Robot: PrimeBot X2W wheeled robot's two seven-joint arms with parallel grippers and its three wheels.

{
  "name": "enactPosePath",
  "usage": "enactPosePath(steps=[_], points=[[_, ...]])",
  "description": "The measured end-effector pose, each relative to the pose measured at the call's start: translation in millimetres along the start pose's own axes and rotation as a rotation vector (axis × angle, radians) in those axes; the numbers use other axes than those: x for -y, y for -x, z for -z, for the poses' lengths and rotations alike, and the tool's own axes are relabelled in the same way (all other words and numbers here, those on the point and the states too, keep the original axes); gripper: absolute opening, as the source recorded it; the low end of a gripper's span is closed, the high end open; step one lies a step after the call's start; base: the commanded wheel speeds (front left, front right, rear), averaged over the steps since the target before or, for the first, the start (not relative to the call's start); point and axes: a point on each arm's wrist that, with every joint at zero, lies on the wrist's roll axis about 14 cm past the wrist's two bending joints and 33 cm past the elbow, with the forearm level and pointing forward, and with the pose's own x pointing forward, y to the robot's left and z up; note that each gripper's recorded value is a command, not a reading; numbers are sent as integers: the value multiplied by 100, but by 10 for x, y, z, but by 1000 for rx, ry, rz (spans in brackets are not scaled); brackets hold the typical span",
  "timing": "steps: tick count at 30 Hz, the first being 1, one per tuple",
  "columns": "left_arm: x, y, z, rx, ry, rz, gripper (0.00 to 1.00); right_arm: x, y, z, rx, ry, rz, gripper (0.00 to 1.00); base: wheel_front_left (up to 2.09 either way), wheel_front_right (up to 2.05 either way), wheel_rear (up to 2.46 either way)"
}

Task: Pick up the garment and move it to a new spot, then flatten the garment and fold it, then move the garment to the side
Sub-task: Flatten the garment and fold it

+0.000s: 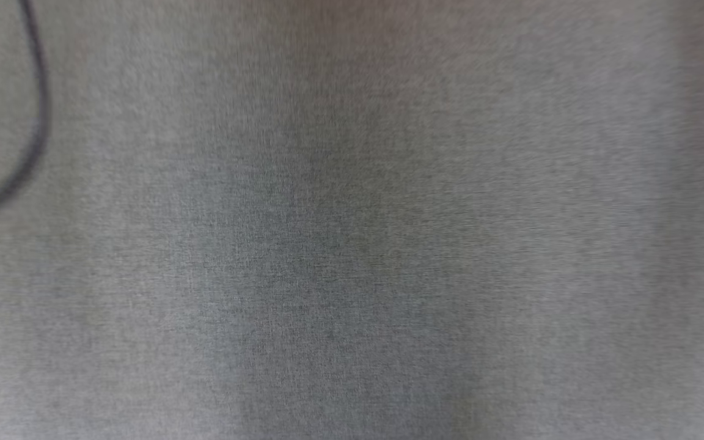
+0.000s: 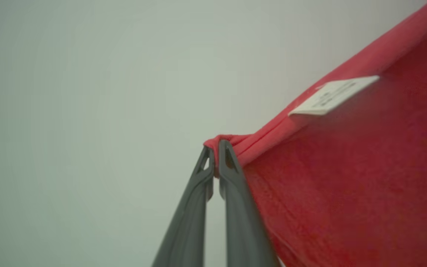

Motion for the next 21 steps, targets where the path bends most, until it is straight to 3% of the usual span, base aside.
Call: enactPosePath(steps=[3, 9, 13, 21], points=[[236, 292, 473, -110, 58, 14, 0, -272, 281, 403, -74, -73, -35, 0, 0, 0, 0], [546, 996, 1014, -296, 189, -7, 0, -614, 1020, 835, -213, -232, -64, 0, 0, 0, 0], [789, 1538, 1166, -421, 264, 3, 0, -590, 1556, 916, -309, -301, -27, 0, 0, 0, 0], [872, 2220, 1069, -558, 388, -71, 0, -592, 2507, 830, -512, -373, 0, 0, 0, 0, 0]])
